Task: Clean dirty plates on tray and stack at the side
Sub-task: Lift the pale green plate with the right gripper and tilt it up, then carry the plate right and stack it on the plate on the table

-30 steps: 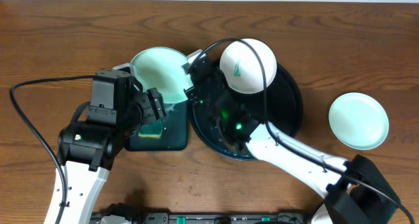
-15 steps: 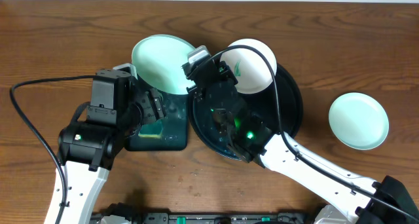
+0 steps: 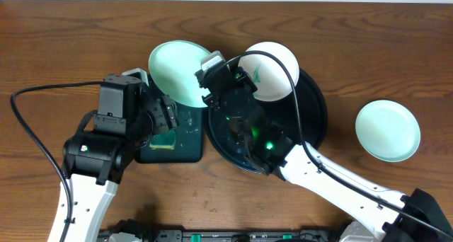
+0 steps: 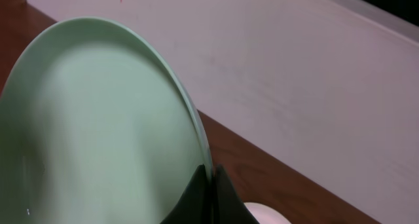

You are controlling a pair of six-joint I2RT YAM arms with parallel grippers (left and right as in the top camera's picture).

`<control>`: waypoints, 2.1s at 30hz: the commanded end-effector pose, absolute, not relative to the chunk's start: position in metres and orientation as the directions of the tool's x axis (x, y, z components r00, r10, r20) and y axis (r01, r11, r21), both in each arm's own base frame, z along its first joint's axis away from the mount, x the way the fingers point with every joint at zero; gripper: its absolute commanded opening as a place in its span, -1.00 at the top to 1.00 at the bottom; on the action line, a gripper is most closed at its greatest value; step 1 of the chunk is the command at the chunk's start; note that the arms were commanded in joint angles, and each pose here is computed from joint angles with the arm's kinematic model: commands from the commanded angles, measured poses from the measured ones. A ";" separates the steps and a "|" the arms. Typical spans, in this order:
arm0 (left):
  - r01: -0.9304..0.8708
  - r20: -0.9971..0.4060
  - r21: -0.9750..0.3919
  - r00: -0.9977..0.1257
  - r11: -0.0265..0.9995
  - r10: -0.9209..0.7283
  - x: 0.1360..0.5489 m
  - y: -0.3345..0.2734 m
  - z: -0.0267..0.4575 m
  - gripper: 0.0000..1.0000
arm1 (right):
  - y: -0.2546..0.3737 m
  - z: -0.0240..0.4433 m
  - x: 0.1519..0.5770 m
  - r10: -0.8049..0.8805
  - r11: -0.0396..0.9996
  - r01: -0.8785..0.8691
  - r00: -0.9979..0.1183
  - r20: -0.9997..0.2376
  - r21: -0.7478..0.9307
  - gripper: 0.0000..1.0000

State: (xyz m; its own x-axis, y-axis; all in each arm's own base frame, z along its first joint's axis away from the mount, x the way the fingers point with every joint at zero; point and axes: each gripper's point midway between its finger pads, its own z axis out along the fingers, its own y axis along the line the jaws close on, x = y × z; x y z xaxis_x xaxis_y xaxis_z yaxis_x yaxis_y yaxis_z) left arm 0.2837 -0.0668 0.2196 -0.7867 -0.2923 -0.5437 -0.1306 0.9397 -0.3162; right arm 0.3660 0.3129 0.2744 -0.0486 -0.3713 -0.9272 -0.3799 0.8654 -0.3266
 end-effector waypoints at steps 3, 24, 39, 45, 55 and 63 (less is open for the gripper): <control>-0.117 -0.552 -0.324 -0.782 0.939 -0.288 0.285 -0.068 0.226 -0.61 | 0.320 0.258 0.374 -0.429 0.845 -0.379 -0.059 -0.902 -0.377 0.97; -0.118 -0.552 -0.324 -0.782 0.939 -0.289 0.285 -0.068 0.226 -0.61 | 0.326 0.300 0.366 -0.568 0.785 -0.218 0.120 -0.815 -0.579 0.98; -0.117 -0.552 -0.324 -0.782 0.939 -0.288 0.285 -0.068 0.226 -0.61 | 0.328 0.314 0.365 -0.585 0.772 -0.184 0.170 -0.793 -0.609 0.98; -0.118 -0.552 -0.324 -0.782 0.939 -0.289 0.285 -0.068 0.226 -0.62 | 0.323 0.313 0.366 -0.545 0.808 -0.174 0.142 -0.826 -0.563 0.98; -0.117 -0.552 -0.324 -0.782 0.939 -0.288 0.285 -0.068 0.226 -0.61 | 0.261 0.184 0.394 0.015 0.977 -0.176 -0.505 -0.863 0.120 0.98; -0.117 -0.552 -0.324 -0.782 0.939 -0.288 0.285 -0.068 0.226 -0.61 | 0.220 0.198 0.391 0.240 0.818 -0.194 -0.741 -0.628 0.541 0.98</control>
